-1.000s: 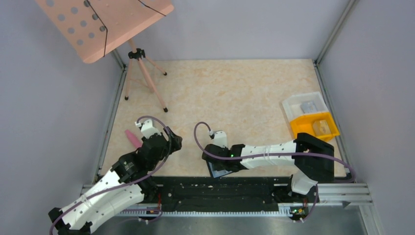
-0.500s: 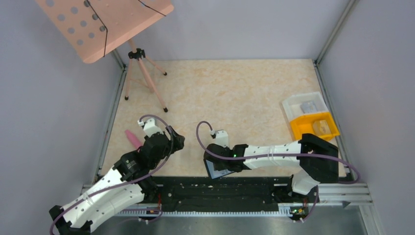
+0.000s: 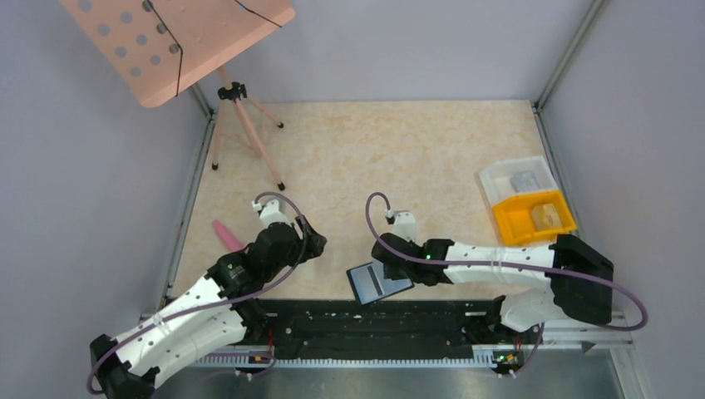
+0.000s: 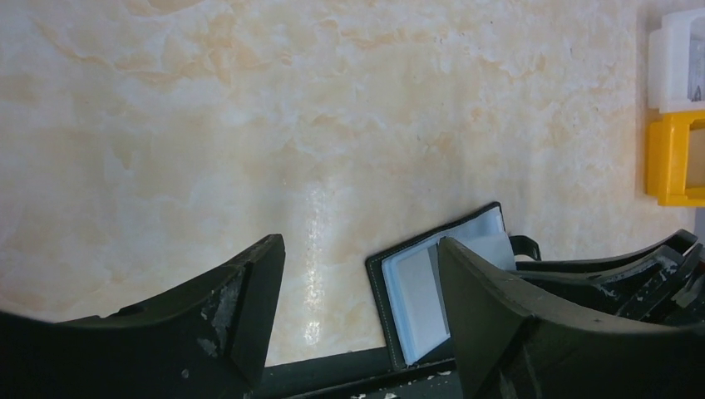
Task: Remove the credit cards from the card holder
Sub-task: Remove the credit card from the card holder.
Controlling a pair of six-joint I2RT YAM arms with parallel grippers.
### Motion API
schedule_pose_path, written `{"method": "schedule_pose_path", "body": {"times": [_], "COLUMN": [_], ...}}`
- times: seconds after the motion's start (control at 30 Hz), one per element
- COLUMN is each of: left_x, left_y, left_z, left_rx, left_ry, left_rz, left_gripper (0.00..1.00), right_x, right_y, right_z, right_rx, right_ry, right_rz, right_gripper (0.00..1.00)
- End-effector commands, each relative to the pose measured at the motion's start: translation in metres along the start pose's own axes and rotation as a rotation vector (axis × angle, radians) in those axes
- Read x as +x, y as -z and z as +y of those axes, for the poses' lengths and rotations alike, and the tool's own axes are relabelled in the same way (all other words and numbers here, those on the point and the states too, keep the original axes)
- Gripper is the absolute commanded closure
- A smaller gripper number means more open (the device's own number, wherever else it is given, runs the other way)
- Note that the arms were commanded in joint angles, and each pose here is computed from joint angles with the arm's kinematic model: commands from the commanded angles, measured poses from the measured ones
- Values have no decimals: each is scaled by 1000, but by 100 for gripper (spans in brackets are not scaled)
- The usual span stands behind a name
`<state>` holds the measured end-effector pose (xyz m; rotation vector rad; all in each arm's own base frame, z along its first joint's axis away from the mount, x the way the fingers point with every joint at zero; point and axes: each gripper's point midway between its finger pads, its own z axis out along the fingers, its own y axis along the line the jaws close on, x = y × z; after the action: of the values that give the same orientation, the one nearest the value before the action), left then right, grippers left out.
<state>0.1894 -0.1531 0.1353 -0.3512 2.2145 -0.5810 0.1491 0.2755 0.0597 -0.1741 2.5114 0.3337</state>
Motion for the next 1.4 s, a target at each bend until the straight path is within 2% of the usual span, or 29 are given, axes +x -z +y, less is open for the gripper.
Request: {"method": "schedule_pose_path", "body": {"times": [0.0, 0.27, 0.37, 0.53, 0.73, 0.93, 1.13, 1.37], "left_x": [12, 53, 66, 85, 97, 102, 104, 107], "left_y": [-8, -22, -26, -29, -29, -30, -31, -32], "left_z": [-20, -46, -51, -52, -52, -45, -47, -47], "left_rx": [84, 205, 233, 245, 265, 248, 253, 250], "left_ry": [-2, 25, 42, 59, 99, 105, 103, 98], "left_rz": [61, 246, 294, 362, 394, 402, 411, 422], "left_gripper": [28, 37, 38, 41, 45, 47, 49, 51], "right_x": [-6, -23, -33, -35, -10, 5, 20, 21], "right_y": [1, 19, 33, 44, 28, 2, -18, -21], "right_z": [-22, -33, -23, 18, 46, 33, -15, -32], "right_rx": [37, 27, -34, -265, -500, -488, -317, -243], "right_ry": [-33, -69, -80, -74, -123, -164, -212, -229], "right_rz": [-24, -44, -57, -32, 58, 122, 128, 110], "right_gripper": [70, 69, 69, 68, 72, 73, 73, 73]}}
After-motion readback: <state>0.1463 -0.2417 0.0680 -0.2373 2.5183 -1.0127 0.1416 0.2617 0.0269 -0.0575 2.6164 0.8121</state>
